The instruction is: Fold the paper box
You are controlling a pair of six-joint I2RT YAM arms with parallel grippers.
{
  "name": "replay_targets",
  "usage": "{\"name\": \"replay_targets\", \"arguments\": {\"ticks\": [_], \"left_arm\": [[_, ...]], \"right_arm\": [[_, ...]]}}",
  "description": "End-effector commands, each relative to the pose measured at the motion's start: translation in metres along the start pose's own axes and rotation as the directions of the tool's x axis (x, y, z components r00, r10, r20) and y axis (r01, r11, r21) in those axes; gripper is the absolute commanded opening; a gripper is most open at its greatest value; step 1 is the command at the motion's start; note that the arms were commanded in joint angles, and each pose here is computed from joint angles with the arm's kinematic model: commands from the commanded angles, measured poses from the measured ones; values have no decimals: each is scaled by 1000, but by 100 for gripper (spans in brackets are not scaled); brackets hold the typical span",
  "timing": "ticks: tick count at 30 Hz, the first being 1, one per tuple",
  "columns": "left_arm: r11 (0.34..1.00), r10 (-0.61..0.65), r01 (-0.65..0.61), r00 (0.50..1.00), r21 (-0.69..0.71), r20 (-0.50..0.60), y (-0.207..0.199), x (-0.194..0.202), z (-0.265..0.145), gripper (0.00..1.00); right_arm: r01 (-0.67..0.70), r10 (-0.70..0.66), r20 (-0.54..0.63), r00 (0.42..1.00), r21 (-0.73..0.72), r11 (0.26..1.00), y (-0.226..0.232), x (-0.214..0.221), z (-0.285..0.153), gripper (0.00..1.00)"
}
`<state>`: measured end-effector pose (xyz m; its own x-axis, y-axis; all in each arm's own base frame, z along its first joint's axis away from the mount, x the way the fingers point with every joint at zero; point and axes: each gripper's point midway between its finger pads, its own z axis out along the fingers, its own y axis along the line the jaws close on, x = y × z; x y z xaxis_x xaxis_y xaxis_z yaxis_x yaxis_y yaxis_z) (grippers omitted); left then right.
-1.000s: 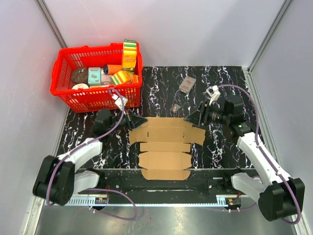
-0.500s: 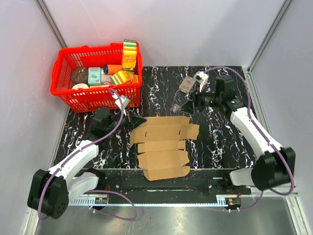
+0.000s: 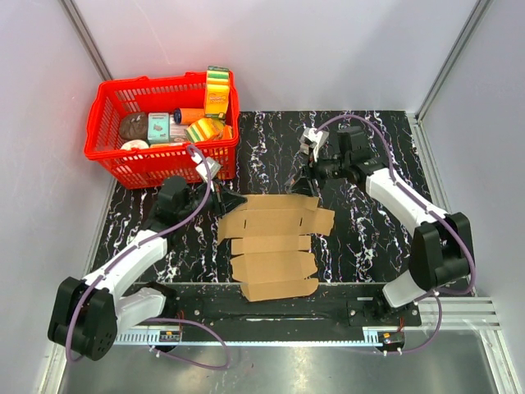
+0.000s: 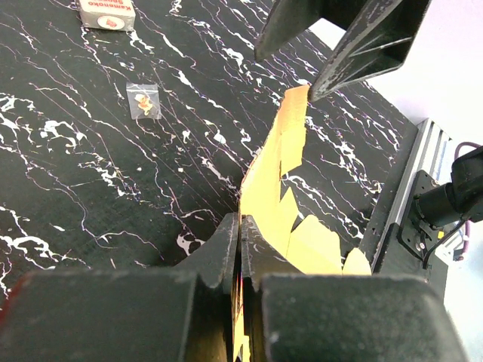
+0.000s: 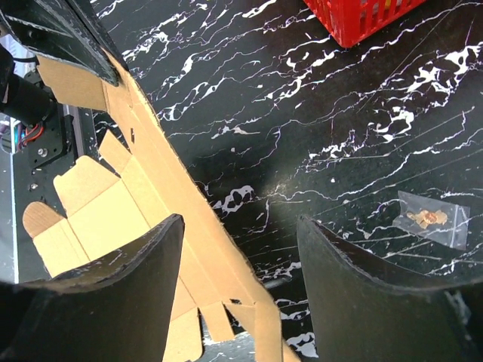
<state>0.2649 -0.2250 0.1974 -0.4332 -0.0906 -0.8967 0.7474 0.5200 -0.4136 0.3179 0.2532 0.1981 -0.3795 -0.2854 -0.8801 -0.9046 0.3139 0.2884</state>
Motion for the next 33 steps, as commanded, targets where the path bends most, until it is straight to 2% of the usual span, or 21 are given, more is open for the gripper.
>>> {"name": "replay_targets", "arguments": {"ticks": [1,13,24,33], "left_arm": [[996,80,-83,994,42,68,-11,-29,3,0],[992,109,-113,991,49,79,-12,-44,6,0],[992,116,-120,990,40,82,-11,-50,8,0],[992,119,-122,989,33,88,-7,-52,11,0]], "right_arm": [[140,-137,57,989,-49,989,0,-24,6,66],[120,-120,11,993,-125,985,9,-2,22,63],[71,-74,-12,997,-158,985,20,4,29,39],[49,-59,-44,997,-199,979,36,14,30,33]]}}
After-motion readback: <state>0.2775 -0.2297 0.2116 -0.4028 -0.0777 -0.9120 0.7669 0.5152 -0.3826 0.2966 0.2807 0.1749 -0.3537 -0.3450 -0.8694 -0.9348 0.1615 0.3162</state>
